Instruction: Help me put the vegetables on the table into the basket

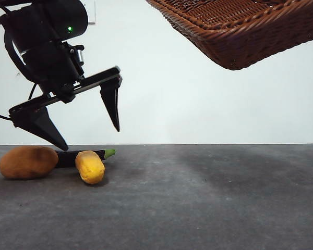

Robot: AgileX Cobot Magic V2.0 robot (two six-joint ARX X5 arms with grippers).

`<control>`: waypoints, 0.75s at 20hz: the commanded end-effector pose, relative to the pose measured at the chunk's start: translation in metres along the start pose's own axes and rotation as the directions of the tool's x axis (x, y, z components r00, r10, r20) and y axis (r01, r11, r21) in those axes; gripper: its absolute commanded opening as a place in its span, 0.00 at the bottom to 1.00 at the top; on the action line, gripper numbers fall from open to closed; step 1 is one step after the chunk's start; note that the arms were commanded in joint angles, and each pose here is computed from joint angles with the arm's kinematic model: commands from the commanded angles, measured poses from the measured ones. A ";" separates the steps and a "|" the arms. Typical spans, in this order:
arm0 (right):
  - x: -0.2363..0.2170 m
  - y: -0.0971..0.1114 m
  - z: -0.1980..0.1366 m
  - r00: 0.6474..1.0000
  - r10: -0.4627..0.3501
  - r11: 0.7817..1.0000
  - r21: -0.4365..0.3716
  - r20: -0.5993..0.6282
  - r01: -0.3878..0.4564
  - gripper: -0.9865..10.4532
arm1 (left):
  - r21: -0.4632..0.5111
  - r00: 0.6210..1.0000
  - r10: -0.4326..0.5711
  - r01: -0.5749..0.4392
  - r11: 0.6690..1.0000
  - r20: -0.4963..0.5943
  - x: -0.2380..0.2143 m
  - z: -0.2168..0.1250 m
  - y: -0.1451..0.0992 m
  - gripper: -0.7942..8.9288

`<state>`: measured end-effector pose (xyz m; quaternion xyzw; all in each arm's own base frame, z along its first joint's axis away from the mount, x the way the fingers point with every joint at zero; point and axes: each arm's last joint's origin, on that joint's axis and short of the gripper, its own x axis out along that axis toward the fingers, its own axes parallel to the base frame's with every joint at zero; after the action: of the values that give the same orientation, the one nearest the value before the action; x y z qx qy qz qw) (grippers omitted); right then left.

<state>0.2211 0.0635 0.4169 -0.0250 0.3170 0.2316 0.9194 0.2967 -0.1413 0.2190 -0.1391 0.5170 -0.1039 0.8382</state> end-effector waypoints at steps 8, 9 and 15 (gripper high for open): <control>-0.003 0.001 0.001 1.000 0.009 1.000 -0.019 0.025 -0.008 0.08 | -0.053 0.998 0.041 -0.043 0.998 -0.038 0.031 -0.003 0.002 0.72; -0.003 0.001 0.001 1.000 0.009 1.000 -0.019 0.025 -0.009 0.08 | -0.054 0.998 0.042 -0.044 0.998 -0.038 0.032 -0.003 0.002 0.72; -0.003 0.001 0.002 1.000 0.009 1.000 -0.020 0.029 -0.008 0.08 | -0.063 0.996 0.059 -0.063 0.996 -0.068 0.047 -0.006 0.005 0.66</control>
<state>0.2211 0.0635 0.4172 -0.0320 0.3135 0.2343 0.9197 0.3120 -0.1513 0.1768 -0.1456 0.5512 -0.0682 0.8188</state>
